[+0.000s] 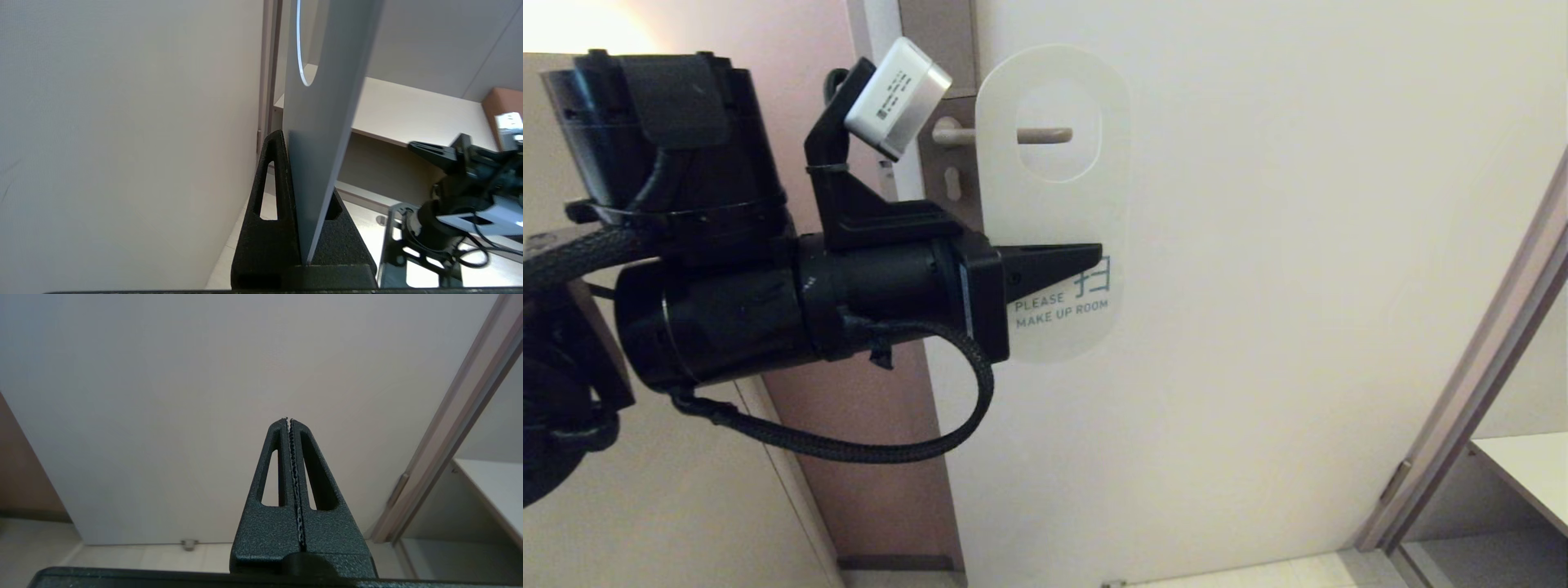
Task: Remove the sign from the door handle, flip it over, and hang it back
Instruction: Hand it to the other hand
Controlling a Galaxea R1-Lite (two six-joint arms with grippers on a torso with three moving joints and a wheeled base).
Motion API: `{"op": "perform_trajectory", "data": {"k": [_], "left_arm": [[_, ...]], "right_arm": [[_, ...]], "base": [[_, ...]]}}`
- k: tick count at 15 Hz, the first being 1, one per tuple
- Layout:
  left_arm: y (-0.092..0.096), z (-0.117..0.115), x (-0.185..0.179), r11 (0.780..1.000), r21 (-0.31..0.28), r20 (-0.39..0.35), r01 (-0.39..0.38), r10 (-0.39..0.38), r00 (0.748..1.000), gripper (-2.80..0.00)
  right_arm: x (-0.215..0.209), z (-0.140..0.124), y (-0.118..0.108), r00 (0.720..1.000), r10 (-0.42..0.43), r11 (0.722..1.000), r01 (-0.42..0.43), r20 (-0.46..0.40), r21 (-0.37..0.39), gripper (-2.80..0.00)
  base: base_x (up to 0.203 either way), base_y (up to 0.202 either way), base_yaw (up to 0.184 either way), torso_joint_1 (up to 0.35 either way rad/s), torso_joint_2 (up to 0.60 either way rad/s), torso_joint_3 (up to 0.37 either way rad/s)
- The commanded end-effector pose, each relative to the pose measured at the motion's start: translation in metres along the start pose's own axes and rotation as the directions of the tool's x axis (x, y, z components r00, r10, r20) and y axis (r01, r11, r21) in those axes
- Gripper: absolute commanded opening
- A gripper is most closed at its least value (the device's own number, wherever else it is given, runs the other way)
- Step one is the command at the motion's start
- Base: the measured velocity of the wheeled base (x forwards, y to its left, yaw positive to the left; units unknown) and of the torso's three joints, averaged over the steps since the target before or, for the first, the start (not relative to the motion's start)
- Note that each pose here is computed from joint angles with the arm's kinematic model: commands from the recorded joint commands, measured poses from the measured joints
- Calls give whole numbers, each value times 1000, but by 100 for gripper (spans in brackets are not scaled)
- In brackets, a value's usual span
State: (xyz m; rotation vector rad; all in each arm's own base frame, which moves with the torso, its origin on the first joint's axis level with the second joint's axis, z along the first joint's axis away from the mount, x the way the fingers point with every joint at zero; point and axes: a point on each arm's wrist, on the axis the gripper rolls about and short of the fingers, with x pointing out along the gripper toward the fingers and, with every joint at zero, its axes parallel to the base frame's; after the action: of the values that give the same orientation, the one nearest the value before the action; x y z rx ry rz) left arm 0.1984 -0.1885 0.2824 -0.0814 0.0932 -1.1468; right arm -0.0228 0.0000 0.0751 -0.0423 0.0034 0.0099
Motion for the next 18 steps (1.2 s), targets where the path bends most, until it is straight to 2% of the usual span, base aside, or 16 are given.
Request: {"op": "perform_trajectory", "data": {"k": [1, 4, 6, 9, 11, 15, 18], "left_arm": [[-8, 5, -17, 1000, 8, 24, 4, -4, 1000, -280], [-8, -6, -21, 1000, -7, -9, 24, -24, 1000, -280], [-1, -13, -16, 998, -22, -37, 57, -58, 998, -280], [13, -22, 5, 994, -37, -65, 105, -108, 992, -280], [24, -25, 26, 990, -35, -57, 134, -136, 989, -280], [41, -25, 68, 973, -25, -42, 230, -231, 972, -280], [47, -25, 92, 951, -44, -37, 307, -308, 951, -280]], "right_arm": [[0, 0, 0, 1000, 4, 1000, -4, -1, -23, -280], [0, 0, 0, 1000, 9, 999, -9, 1, -31, -280], [0, 1, 0, 1000, 9, 1000, -9, 1, -27, -280], [-2, 6, 0, 1000, 13, 999, -13, 5, -33, -280], [-9, 16, 0, 999, 51, 998, -52, -15, -32, -280], [-4, 36, 2, 982, 147, 989, -150, -120, -14, -280], [21, 65, 2, 952, 216, 976, -218, -216, 17, -280]], "base": [[0, 0, 0, 0, 0, 0], [0, 0, 0, 0, 0, 0], [0, 0, 0, 0, 0, 0], [0, 0, 0, 0, 0, 0], [0, 0, 0, 0, 0, 0], [0, 0, 0, 0, 0, 0], [0, 0, 0, 0, 0, 0]]}}
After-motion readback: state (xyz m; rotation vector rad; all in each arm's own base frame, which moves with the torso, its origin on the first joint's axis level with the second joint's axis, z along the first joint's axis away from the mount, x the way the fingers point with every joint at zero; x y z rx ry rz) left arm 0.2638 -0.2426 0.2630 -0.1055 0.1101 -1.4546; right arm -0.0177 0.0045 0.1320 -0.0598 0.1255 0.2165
